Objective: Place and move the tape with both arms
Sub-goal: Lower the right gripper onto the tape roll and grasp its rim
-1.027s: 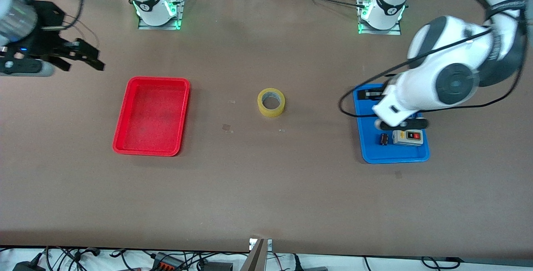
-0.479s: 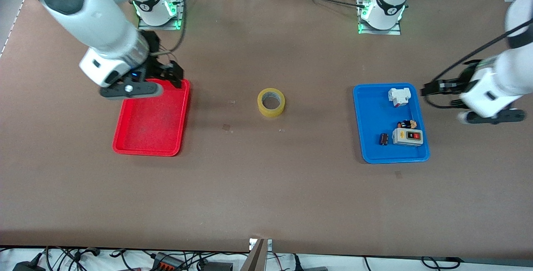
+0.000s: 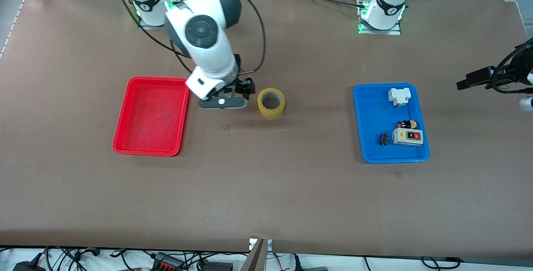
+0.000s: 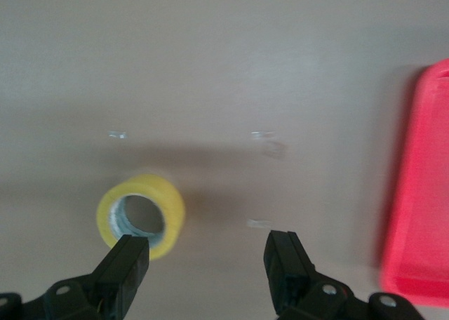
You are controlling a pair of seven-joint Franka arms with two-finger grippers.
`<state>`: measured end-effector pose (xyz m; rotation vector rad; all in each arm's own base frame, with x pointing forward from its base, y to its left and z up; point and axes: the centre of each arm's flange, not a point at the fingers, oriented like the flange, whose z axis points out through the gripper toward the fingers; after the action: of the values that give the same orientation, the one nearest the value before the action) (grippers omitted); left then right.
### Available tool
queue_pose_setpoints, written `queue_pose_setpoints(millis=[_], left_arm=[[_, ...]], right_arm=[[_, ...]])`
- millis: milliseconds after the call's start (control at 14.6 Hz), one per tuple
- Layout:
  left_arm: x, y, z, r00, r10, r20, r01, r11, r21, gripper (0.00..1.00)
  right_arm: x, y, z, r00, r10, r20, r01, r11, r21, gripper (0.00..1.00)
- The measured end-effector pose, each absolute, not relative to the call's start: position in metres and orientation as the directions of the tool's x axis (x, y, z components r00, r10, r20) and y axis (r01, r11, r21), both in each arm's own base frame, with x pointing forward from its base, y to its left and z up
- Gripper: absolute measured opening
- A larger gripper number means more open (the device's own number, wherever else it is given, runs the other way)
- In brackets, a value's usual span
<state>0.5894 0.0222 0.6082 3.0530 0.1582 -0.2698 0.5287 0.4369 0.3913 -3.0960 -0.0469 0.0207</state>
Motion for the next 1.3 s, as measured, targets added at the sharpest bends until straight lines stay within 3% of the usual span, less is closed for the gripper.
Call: queue_pose_setpoints(millis=[548, 1301], left_arm=[[0.57, -0.012, 0.584, 0.993, 0.051, -0.111, 0.061, -0.994, 0.087, 1.0], [0.557, -0.059, 0.594, 0.995, -0.025, -0.101, -0.022, -0.999, 0.037, 1.0]], right_arm=[[0.491, 0.499, 0.261, 0.996, 0.07, -0.061, 0.07, -0.998, -0.008, 0.98], [0.479, 0.505, 0.2, 0.992, 0.083, -0.093, 0.085, -0.996, 0.017, 0.98]])
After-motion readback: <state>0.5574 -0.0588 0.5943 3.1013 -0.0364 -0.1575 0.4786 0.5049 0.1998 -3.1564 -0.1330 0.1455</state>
